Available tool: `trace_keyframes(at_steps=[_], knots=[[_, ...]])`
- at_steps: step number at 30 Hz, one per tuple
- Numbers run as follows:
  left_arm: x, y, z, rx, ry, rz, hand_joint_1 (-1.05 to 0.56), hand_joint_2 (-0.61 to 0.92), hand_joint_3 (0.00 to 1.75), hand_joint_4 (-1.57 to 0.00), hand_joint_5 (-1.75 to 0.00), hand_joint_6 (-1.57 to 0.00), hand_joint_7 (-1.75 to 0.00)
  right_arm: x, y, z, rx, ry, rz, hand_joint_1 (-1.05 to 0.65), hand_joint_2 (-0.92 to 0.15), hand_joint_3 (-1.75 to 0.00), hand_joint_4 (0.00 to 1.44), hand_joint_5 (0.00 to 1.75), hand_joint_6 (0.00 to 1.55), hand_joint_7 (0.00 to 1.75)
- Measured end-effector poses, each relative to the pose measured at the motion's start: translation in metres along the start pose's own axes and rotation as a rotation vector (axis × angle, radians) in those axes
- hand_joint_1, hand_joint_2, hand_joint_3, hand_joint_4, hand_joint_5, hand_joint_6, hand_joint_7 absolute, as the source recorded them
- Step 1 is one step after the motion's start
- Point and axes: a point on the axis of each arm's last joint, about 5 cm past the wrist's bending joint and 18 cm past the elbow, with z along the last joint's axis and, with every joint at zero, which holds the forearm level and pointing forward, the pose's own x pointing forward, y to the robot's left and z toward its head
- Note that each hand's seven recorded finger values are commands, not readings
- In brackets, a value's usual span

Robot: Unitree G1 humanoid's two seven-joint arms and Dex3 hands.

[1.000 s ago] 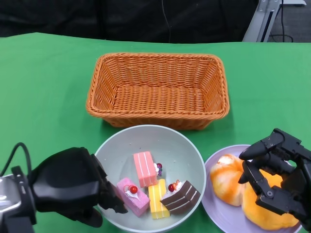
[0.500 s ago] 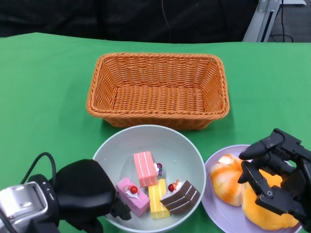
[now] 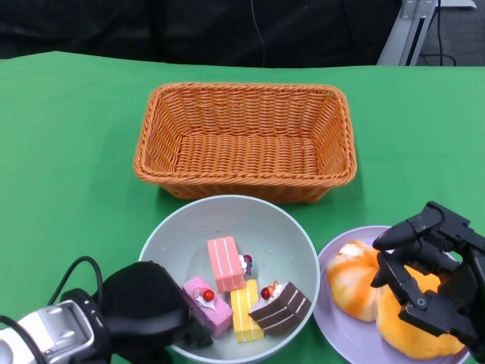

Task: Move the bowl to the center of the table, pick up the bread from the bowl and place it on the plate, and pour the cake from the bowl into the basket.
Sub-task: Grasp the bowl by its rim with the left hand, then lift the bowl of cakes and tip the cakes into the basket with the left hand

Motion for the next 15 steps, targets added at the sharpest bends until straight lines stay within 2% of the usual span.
trace_keyframes(at_steps=[6, 8, 10, 12, 14, 15], knots=[[0.007, -0.013, -0.003, -0.028, 0.043, 0.086, -0.44, 0.92, 0.15, -0.93, -0.02, -0.78, 0.00, 0.000, 0.000, 0.000, 0.003, -0.002, 0.003, -0.06, -0.70, -0.72, 0.68, 1.42, 0.67, 1.14], [0.009, -0.019, -0.004, -0.046, 0.054, 0.127, -0.40, 0.92, 0.11, -0.95, -0.03, -0.79, -0.01, 0.000, 0.000, 0.000, 0.002, -0.003, 0.003, -0.06, -0.69, -0.72, 0.69, 1.42, 0.67, 1.14], [0.010, -0.026, -0.006, -0.064, 0.057, 0.172, -0.29, 0.90, 0.05, -0.99, -0.03, -0.87, -0.03, -0.001, 0.000, 0.000, 0.002, -0.003, 0.002, -0.05, -0.69, -0.72, 0.69, 1.42, 0.67, 1.14], [0.012, -0.031, -0.008, -0.077, 0.057, 0.204, -0.26, 0.90, 0.03, -1.00, -0.03, -0.89, -0.03, -0.001, 0.000, 0.000, 0.004, -0.003, 0.004, -0.05, -0.69, -0.72, 0.69, 1.42, 0.67, 1.13], [0.014, -0.037, -0.009, -0.094, 0.053, 0.246, -0.24, 0.92, 0.05, -1.15, -0.11, -1.02, -0.08, -0.001, -0.001, 0.000, 0.004, -0.004, 0.007, -0.06, -0.67, -0.77, 0.68, 1.41, 0.67, 1.14], [0.014, -0.041, -0.010, -0.108, 0.052, 0.276, -0.24, 0.92, 0.06, -1.12, -0.30, -1.08, -0.06, -0.001, -0.001, 0.000, 0.003, -0.004, 0.009, -0.06, -0.66, -0.77, 0.68, 1.41, 0.67, 1.14]])
